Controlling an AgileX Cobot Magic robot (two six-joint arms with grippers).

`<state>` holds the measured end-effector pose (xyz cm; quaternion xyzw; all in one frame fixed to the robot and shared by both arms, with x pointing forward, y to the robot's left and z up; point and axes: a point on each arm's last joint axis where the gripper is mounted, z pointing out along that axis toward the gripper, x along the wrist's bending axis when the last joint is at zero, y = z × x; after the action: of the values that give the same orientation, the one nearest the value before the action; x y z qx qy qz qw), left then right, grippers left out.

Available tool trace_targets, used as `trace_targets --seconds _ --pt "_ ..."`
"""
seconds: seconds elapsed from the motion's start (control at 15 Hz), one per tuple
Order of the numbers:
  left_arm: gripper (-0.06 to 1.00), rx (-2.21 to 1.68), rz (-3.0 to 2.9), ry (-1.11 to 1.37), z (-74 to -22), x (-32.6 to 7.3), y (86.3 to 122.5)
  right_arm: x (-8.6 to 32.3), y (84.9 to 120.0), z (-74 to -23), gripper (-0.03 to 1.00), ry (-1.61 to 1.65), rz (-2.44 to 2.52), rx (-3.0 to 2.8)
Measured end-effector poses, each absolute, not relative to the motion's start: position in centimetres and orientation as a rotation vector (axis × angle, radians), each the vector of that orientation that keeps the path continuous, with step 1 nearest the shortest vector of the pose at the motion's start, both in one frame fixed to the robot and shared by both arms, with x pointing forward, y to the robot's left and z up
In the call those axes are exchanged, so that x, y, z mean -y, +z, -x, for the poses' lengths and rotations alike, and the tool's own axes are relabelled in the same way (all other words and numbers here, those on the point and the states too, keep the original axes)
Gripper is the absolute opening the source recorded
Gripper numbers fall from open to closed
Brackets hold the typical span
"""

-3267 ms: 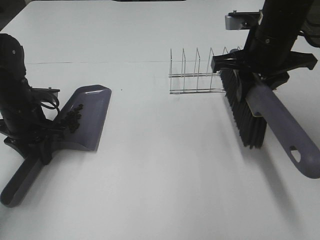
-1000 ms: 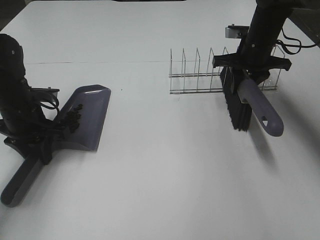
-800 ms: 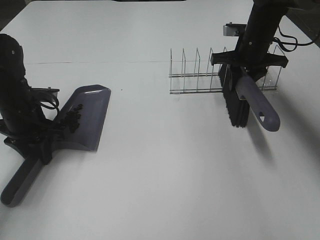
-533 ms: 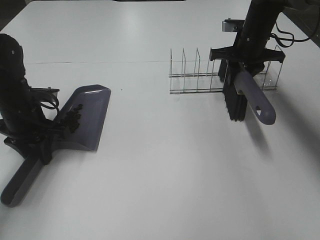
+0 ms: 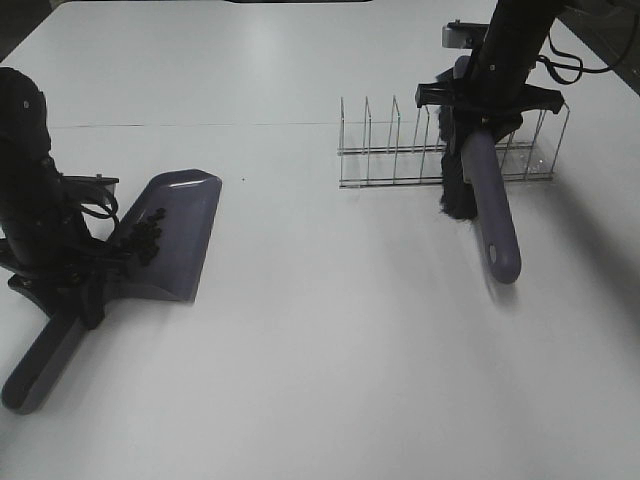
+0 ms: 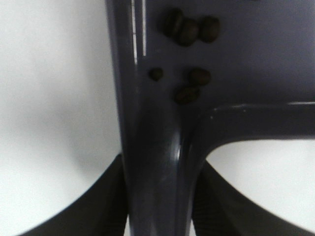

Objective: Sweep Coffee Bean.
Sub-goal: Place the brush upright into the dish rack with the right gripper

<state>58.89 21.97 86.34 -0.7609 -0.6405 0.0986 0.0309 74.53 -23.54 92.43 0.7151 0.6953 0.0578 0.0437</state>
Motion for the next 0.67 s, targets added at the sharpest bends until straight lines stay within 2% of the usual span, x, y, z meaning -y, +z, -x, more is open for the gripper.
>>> trace_targets --seconds 0.2,0.67 --pt "0.31 1.974 2.345 0.304 -58.89 -21.97 86.34 23.61 91.20 -74.52 0.33 0.132 -2.196 -2.139" --pt "0.31 1.974 2.345 0.304 -58.89 -21.97 86.34 23.88 91.50 -74.72 0.33 0.120 -2.140 -2.132"
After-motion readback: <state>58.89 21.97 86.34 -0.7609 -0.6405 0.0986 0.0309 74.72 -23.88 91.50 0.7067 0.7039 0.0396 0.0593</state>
